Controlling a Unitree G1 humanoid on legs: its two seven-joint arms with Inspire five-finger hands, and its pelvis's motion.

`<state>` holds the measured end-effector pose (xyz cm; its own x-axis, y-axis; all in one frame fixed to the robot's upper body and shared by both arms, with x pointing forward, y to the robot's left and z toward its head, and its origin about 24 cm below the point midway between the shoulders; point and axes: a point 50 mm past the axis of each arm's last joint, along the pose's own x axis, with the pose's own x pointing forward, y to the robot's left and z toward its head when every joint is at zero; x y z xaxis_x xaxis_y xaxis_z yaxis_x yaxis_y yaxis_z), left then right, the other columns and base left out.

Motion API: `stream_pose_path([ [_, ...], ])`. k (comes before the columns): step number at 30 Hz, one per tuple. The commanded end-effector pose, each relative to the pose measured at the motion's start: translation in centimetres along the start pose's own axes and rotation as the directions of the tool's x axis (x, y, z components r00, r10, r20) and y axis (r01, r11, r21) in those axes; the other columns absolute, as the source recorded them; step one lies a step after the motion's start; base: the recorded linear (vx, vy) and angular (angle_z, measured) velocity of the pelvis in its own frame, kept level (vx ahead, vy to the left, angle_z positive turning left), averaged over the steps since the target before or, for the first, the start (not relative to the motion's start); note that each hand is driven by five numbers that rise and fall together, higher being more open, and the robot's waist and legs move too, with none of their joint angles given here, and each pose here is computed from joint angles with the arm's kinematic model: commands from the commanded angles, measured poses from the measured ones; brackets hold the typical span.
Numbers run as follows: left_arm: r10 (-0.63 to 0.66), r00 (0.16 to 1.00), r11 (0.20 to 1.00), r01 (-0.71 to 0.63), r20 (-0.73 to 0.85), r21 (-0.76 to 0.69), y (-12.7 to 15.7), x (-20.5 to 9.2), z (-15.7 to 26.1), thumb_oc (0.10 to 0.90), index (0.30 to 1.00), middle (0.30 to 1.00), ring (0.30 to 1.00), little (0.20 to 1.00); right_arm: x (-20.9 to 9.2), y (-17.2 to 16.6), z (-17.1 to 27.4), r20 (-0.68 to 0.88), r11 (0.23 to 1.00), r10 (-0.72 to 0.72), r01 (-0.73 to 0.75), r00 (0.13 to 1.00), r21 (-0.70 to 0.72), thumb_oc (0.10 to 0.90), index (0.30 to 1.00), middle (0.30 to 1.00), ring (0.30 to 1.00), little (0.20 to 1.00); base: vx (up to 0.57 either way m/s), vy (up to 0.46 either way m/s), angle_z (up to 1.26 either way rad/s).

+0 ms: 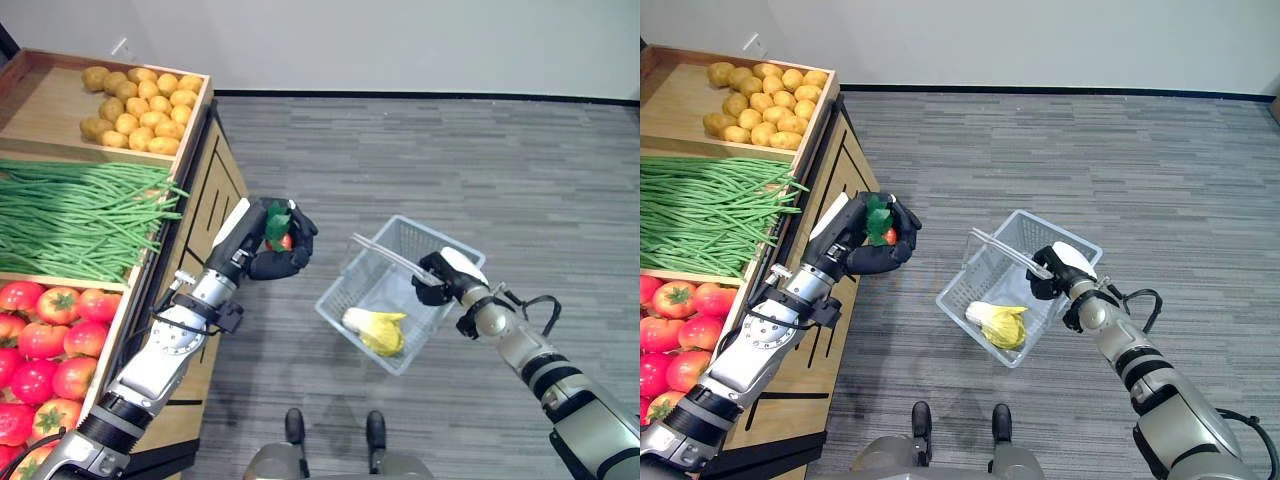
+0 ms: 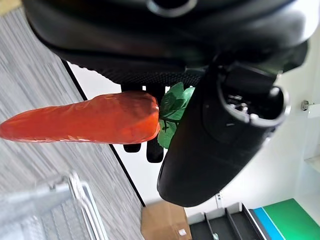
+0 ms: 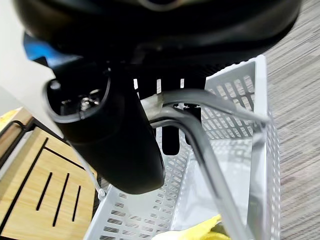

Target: Get the vegetables into the basket

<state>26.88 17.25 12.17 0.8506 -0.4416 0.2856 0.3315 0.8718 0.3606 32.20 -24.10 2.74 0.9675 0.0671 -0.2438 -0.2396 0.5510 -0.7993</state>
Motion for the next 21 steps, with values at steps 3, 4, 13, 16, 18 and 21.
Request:
stream_pose_path([
  [3,-0.042,0.943,0.997,0.063,0.331,-0.053,-1.2,2.5,5.8,0.4,0.3,0.3,0.3,0.3,1.9,-7.4,10.2,0.382,0.966,-0.256,0.227,0.888,0.122,0.4,0.3,0.3,0.3,0.3,0.0,0.0,0.0],
  [4,-0.041,0.943,0.996,0.066,0.331,-0.063,-1.3,2.5,5.8,0.4,0.3,0.3,0.3,0.3,1.8,-7.5,10.6,0.398,0.966,-0.258,0.224,0.881,0.13,0.4,0.3,0.3,0.3,0.3,0.0,0.0,0.0],
  [13,-0.028,0.953,0.987,0.073,0.301,-0.141,-2.9,2.6,4.9,0.4,0.3,0.3,0.3,0.3,0.6,-7.6,14.2,0.532,0.951,-0.297,0.197,0.793,0.238,0.4,0.3,0.3,0.3,0.3,0.0,0.0,0.0],
  [16,-0.032,0.96,0.986,0.076,0.279,-0.148,-3.3,2.6,4.4,0.4,0.3,0.3,0.3,0.3,0.2,-7.6,15.0,0.56,0.948,-0.305,0.186,0.771,0.259,0.4,0.3,0.3,0.3,0.3,0.0,-0.001,-0.02],
  [18,-0.036,0.971,0.986,0.073,0.235,-0.15,-3.6,2.4,3.4,0.4,0.3,0.3,0.3,0.3,-0.3,-7.6,15.8,0.596,0.946,-0.307,0.171,0.742,0.274,0.4,0.3,0.3,0.3,0.3,0.01,-0.001,-0.05],
  [21,-0.043,0.981,0.987,0.071,0.188,-0.146,-3.9,2.1,2.4,0.4,0.3,0.3,0.3,0.3,-0.8,-7.7,16.4,0.624,0.946,-0.307,0.157,0.719,0.284,0.4,0.3,0.3,0.3,0.3,0.01,-0.002,-0.07],
])
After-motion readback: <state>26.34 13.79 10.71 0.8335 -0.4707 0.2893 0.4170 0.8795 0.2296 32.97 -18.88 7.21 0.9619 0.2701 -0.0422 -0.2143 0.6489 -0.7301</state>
